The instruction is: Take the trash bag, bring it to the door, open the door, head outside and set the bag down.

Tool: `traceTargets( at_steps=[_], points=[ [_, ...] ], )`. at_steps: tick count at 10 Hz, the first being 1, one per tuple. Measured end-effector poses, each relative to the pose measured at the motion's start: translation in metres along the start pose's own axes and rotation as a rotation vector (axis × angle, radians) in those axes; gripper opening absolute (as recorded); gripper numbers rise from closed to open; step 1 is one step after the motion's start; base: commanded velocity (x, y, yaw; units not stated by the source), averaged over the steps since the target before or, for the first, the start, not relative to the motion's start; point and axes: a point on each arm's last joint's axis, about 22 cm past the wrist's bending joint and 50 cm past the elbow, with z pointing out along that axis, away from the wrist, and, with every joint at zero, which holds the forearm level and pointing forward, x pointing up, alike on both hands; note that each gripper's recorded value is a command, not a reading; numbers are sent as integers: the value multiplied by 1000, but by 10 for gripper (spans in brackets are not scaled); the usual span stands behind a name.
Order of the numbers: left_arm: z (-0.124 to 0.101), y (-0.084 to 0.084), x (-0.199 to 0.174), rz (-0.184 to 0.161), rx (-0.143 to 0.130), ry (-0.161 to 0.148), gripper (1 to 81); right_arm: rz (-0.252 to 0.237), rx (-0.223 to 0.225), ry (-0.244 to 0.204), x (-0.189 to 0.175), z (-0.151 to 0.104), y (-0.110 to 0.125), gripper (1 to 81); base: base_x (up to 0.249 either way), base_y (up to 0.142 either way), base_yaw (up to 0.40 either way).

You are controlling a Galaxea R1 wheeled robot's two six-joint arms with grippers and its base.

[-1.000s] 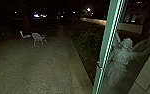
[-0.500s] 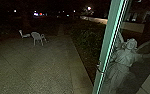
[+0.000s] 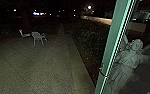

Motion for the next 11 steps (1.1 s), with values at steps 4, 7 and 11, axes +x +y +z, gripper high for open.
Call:
traceTargets(
  at_steps=[4,7,11],
  points=[
    [0,4,-4,-2,-5,-5,10,2,-4,-4,-3,-1,3,811,72,35,0],
    [-1,-3,-3,-1,4,-3,10,0,6,0,0,1,-5,811,70,0,0],
    [0,1,-2,-1,-1,-2,10,1,1,-1,-1,0,-1,811,66,0,0]
  ],
)
